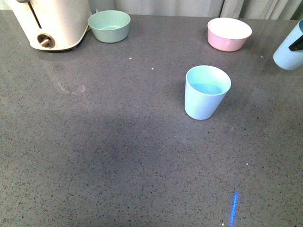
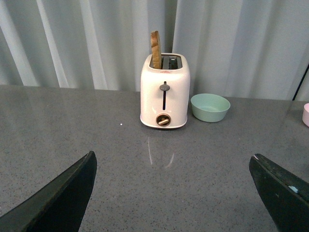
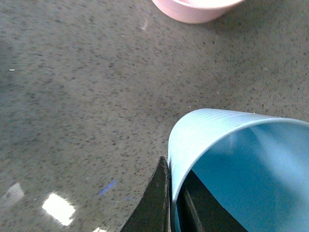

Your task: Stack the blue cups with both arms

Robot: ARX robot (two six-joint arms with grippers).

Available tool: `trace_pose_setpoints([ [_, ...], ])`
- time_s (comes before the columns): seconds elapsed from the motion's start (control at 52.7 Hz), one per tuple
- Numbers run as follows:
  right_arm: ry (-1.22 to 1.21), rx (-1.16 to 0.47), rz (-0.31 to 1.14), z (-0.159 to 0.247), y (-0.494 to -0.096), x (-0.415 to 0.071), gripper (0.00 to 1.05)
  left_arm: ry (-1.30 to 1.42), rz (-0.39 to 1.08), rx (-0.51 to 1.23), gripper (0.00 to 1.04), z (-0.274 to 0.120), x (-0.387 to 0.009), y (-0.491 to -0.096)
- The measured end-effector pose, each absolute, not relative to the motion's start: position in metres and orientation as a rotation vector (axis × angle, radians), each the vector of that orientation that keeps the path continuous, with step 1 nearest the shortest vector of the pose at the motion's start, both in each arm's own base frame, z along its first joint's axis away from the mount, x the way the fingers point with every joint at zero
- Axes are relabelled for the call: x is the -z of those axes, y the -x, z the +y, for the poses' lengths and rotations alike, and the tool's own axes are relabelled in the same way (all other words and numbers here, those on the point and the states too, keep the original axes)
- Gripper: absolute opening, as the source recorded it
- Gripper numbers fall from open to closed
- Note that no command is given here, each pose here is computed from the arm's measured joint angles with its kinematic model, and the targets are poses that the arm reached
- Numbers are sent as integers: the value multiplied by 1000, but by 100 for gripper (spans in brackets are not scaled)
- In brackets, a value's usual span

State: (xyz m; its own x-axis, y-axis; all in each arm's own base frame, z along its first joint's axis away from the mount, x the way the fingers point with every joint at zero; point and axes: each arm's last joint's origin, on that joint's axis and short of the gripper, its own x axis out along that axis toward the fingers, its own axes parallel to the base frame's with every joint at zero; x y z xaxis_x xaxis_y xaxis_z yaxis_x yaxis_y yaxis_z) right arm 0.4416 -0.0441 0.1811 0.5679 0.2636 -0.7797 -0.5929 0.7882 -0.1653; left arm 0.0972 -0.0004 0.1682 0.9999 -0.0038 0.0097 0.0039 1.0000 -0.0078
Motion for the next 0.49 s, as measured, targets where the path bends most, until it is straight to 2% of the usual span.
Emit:
trace_pose_setpoints([
  [0.095,471,-577,792,-33,-427,-199,2,8,-10,4,96,0,-168,-97],
  [0.323,548,-782,637,31,-383,-257,2,8,-10,4,96,0,-168,-97],
  [0.493,603,-899,607,80,-364,-260,2,8,-10,3,96,0,-168,-97],
])
